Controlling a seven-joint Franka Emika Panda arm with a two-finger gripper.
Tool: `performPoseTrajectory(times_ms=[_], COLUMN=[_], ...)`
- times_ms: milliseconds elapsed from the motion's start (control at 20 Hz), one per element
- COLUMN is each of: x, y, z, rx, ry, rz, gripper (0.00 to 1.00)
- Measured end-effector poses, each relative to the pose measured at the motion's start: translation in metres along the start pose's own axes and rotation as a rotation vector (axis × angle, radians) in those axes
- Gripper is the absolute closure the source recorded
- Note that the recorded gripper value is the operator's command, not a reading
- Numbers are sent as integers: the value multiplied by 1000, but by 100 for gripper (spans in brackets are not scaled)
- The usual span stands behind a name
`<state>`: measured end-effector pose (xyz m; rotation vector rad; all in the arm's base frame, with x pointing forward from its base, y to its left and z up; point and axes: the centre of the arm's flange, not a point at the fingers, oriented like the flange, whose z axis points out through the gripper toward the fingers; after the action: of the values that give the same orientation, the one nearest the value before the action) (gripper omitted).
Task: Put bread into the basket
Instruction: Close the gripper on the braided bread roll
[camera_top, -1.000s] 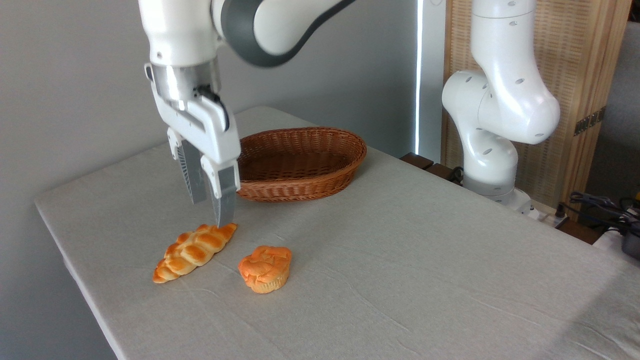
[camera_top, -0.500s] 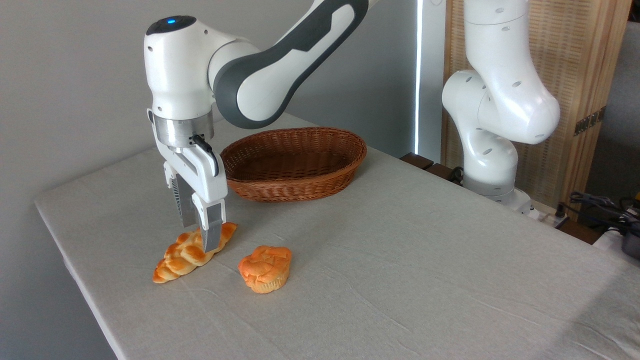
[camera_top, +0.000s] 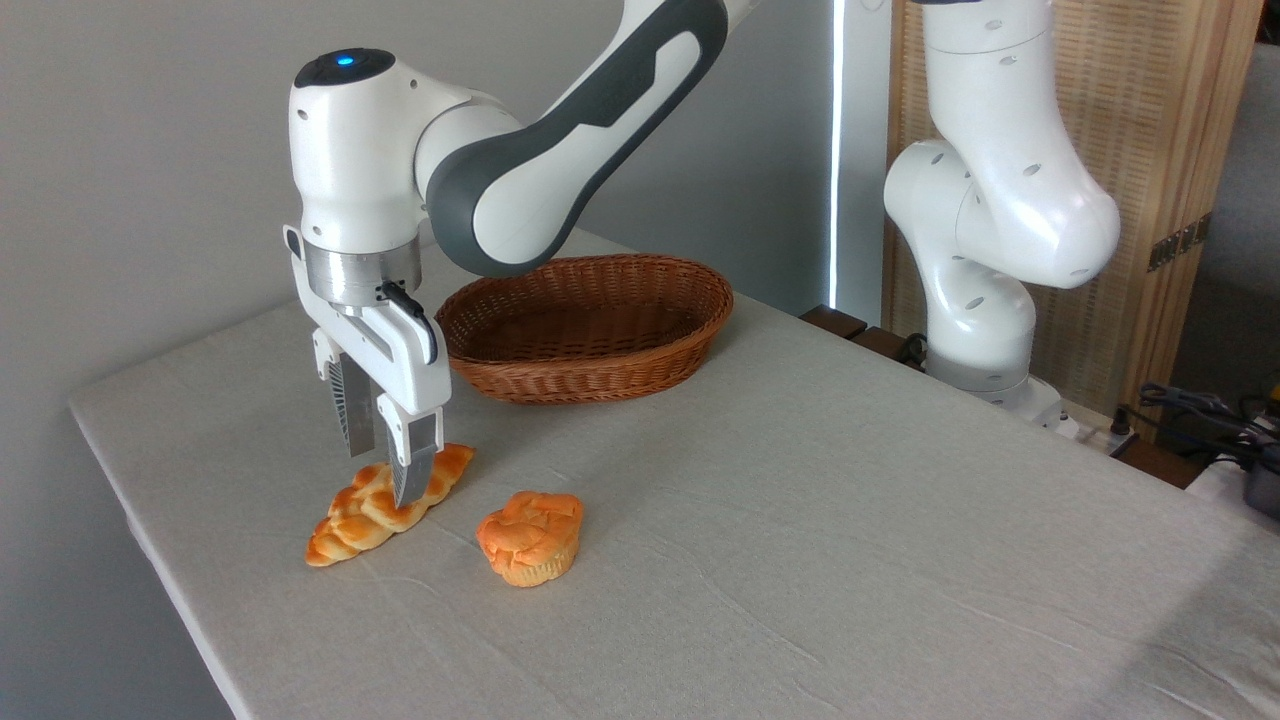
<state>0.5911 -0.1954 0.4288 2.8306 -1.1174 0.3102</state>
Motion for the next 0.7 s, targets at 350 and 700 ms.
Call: performPoseTrajectory(times_ms=[350, 700], x=[3, 4], y=[5, 6], z=[18, 28], rx=[22, 23], ry=[-21, -24], rz=[46, 56], gripper=[0, 59])
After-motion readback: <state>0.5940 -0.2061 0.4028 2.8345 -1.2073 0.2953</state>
